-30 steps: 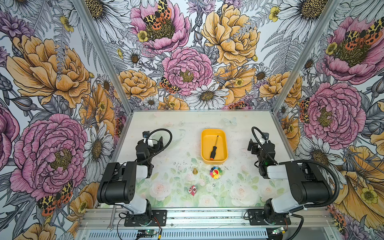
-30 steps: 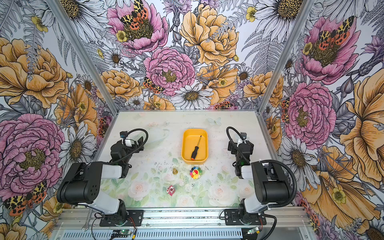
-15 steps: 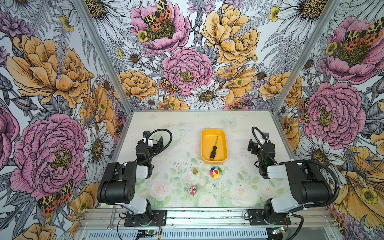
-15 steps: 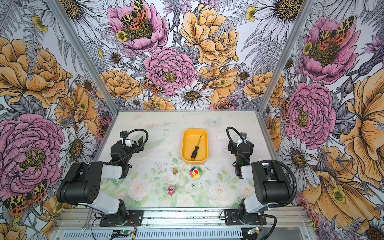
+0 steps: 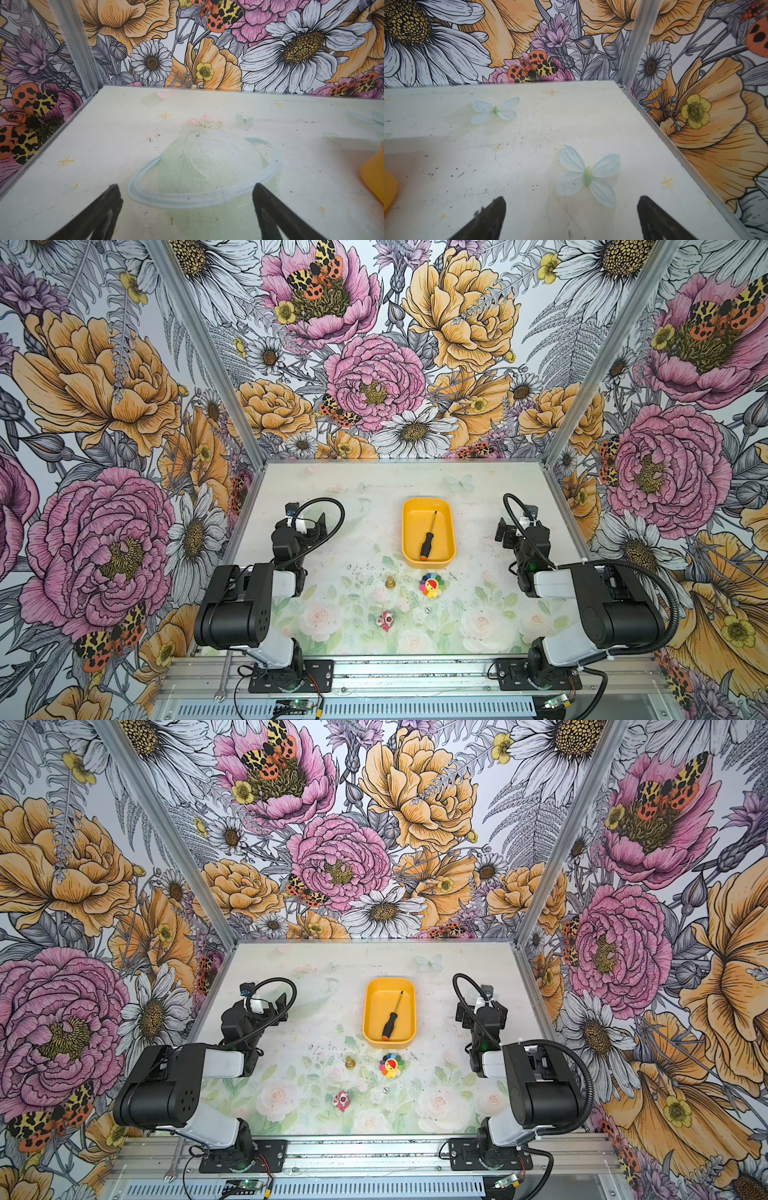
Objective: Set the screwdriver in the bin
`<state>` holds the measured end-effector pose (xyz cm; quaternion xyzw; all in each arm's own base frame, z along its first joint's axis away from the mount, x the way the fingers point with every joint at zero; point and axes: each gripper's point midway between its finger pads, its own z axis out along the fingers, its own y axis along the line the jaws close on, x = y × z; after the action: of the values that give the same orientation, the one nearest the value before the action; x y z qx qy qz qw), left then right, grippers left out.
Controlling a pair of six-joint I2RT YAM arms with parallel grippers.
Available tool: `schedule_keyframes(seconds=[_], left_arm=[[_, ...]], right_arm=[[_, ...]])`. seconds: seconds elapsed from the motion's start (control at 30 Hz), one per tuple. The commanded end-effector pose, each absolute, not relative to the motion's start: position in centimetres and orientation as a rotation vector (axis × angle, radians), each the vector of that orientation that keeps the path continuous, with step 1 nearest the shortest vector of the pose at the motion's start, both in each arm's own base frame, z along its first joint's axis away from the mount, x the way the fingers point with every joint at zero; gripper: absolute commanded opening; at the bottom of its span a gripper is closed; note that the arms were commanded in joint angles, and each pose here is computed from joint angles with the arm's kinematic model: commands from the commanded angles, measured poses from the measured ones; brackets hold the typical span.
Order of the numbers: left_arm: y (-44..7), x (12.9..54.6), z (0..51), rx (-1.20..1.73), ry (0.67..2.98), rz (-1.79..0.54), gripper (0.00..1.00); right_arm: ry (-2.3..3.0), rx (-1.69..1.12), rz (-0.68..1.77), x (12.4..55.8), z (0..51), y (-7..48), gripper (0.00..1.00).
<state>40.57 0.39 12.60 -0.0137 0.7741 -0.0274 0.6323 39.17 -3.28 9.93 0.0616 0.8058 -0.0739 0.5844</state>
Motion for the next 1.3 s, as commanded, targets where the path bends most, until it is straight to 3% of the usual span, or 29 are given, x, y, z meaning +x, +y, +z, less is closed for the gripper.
schedule_keyframes(seconds=[0.0,1.27], left_arm=[[0.37,40.67,12.99,-0.016,1.756,-0.060,0.99],[0.43,40.60,12.97,-0.018,1.755,-0.049,0.99]], right_arm=[[1.840,0.146,-0.161,39.97,11.25,-3.23,0.99],[1.840,0.145,-0.162,39.94,11.20,-3.23,0.99]])
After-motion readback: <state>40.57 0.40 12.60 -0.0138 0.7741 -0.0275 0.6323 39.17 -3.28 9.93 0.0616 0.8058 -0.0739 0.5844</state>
